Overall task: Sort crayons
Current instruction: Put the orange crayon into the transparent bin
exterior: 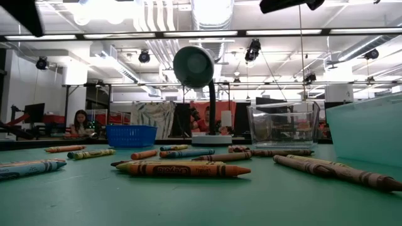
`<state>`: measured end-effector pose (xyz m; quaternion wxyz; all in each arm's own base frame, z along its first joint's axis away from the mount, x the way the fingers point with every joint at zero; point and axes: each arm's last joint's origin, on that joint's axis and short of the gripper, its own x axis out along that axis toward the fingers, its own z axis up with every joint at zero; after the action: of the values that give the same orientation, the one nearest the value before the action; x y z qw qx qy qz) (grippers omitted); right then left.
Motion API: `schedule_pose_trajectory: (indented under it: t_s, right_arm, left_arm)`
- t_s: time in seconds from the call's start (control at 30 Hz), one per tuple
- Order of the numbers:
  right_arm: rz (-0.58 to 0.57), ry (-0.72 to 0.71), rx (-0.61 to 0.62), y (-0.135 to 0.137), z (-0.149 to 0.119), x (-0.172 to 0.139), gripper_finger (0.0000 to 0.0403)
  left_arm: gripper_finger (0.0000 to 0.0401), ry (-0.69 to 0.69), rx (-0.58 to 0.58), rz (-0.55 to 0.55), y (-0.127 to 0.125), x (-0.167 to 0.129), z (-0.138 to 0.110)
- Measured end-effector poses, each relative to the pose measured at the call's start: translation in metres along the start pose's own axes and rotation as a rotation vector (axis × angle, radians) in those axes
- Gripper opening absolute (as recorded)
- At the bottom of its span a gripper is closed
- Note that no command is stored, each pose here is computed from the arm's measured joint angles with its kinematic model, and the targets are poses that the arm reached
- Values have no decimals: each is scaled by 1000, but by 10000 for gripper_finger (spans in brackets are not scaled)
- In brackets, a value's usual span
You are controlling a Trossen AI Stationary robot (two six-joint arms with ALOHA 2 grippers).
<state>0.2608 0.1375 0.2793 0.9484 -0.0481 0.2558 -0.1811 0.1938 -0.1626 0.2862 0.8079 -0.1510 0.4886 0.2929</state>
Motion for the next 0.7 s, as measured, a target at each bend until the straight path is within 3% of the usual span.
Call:
schedule_pose_trajectory:
  t_s: [0.4,0.53,0.7]
  right_arm:
    - [121,63,159,-17,23,15,54]
    - [118,85,159,-22,27,17,54]
    - [129,109,150,-25,30,15,54]
  left_arm:
    - [36,-149,212,-59,-4,20,45]
    - [36,-203,224,-111,-10,34,55]
    - [36,-266,151,-175,-13,58,63]
